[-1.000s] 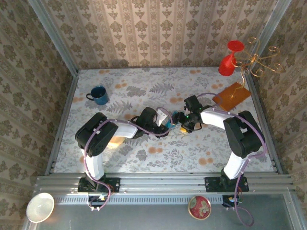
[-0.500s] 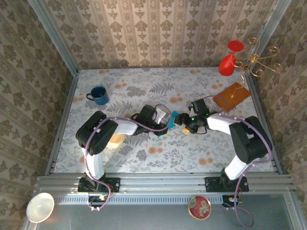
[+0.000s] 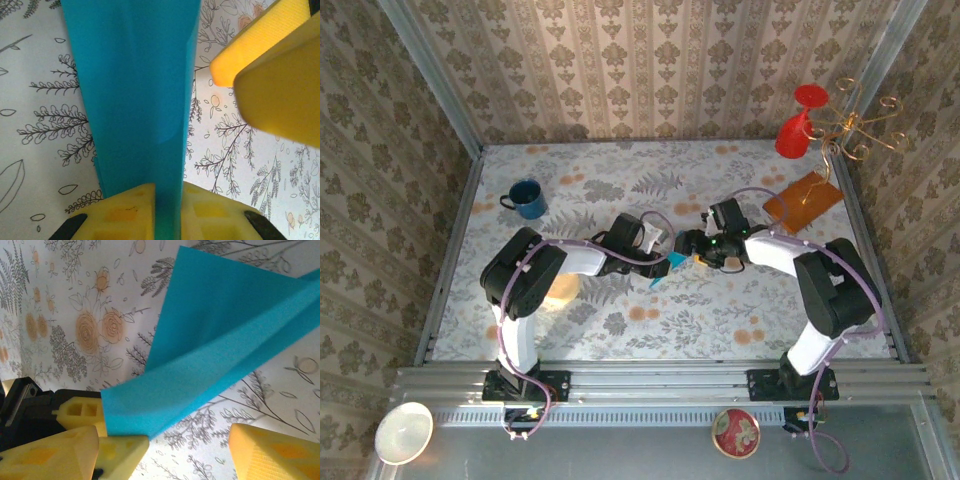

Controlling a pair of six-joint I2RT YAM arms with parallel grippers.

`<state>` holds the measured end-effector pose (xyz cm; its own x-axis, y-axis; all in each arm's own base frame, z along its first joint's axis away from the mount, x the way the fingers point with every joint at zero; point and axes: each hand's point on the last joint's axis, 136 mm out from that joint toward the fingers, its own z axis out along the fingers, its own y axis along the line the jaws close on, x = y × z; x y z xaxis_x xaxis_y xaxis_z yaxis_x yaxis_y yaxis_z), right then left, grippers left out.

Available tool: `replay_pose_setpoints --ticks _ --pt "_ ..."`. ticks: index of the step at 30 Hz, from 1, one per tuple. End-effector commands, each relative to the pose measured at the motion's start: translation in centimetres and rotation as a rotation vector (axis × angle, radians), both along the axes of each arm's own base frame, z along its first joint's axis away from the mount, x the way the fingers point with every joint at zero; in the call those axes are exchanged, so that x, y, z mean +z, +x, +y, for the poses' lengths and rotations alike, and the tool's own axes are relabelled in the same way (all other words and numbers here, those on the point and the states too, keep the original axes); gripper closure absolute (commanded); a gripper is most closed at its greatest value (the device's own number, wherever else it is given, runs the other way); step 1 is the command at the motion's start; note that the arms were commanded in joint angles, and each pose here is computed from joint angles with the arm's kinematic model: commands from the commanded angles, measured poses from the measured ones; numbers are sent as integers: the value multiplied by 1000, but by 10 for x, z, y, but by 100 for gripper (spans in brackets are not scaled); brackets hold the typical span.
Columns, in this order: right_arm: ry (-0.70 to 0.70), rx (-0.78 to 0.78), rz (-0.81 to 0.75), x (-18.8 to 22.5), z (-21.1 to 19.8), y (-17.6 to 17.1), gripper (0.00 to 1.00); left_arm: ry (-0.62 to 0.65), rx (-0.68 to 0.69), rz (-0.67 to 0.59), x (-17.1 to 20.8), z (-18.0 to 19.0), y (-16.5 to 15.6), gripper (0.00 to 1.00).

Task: Fold a paper plane with a square sheet of paper (pick it up from the middle)
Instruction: Fold the wing for the fifth time at the center of the table.

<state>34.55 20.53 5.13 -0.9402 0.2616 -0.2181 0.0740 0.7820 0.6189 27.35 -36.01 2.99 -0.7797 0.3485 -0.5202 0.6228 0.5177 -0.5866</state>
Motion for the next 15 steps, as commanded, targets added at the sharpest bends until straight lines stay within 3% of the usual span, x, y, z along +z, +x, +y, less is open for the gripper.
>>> replay_pose_setpoints --ticks 1,9,15 --pt "-69 -15 48 -15 -8 -1 29 54 7 102 -21 8 -9 82" --pt "-86 -28 83 -30 -8 2 29 53 13 126 -21 8 -9 82" --pt "-179 -72 145 -53 -23 0 30 21 30 116 -5 4 -6 79"
